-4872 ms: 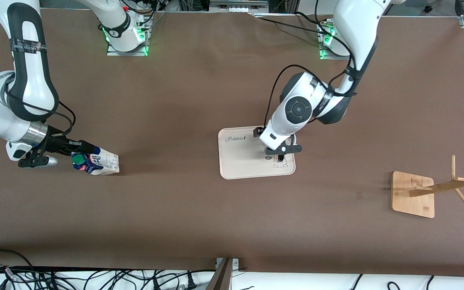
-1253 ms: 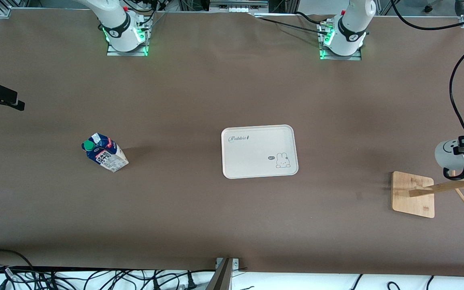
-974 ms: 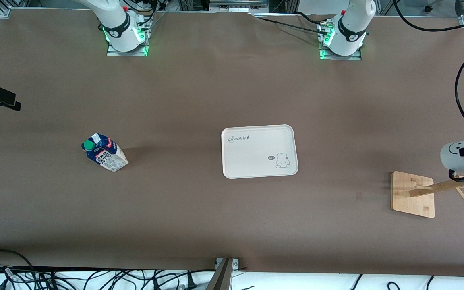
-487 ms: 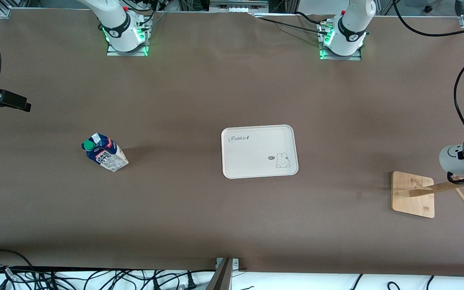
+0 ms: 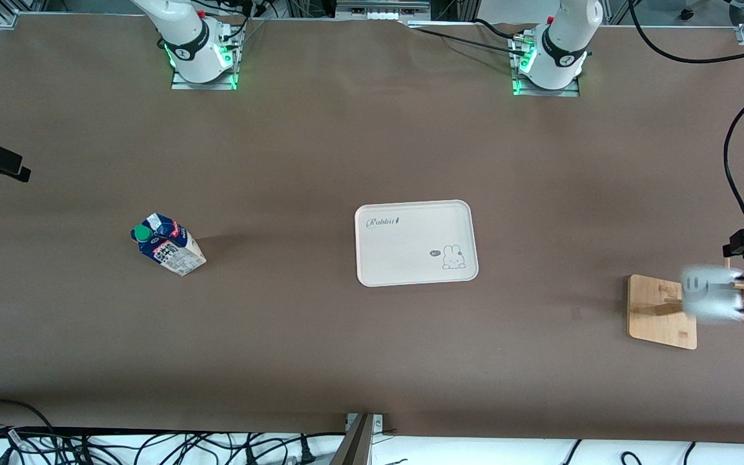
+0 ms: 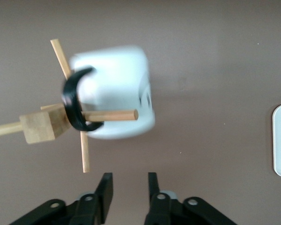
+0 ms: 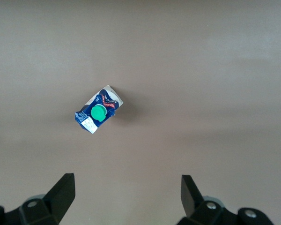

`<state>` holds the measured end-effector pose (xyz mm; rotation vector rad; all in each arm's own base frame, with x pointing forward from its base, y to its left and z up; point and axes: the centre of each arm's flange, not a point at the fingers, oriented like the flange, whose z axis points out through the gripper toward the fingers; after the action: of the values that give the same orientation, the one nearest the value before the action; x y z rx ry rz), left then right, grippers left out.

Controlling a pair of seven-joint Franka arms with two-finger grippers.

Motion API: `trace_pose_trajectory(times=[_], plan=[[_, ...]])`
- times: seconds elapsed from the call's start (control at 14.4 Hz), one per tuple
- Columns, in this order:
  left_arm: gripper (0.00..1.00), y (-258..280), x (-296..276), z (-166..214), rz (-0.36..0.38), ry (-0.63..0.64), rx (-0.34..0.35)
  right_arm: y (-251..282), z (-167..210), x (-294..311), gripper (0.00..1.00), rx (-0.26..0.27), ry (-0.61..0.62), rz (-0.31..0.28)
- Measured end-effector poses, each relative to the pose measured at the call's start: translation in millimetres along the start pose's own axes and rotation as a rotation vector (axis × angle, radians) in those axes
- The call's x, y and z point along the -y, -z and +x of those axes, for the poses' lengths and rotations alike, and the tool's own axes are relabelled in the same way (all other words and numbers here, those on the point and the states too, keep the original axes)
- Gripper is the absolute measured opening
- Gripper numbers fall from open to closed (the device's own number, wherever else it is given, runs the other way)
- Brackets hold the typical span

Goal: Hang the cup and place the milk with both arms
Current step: 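Open the left gripper and draw it back from the stand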

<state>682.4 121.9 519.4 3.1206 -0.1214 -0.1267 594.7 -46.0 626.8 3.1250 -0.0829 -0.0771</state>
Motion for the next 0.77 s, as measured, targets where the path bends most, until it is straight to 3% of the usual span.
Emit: trace_pose_trajectory(times=[0.35,0.42,0.56,0.77], plan=[[0.94,10.4,-32.1,0.0,-0.021,0.054,0.006,2.1,0.4,10.1,1.0,-0.021,0.062,-0.036],[1.0,16.3,-45.2,-1.4,-0.026,0.076,0.008,3.1,-0.1,8.4,1.0,-0.024,0.068,-0.05],[1.0,29.4,-76.3,-5.8,-0.03,0.101,0.014,4.1,-5.3,8.7,1.0,-0.01,0.074,-0.059],[1.0,35.0,-116.3,-14.3,-0.021,0.123,0.037,2.7,-18.7,15.8,1.0,0.057,0.086,-0.055]])
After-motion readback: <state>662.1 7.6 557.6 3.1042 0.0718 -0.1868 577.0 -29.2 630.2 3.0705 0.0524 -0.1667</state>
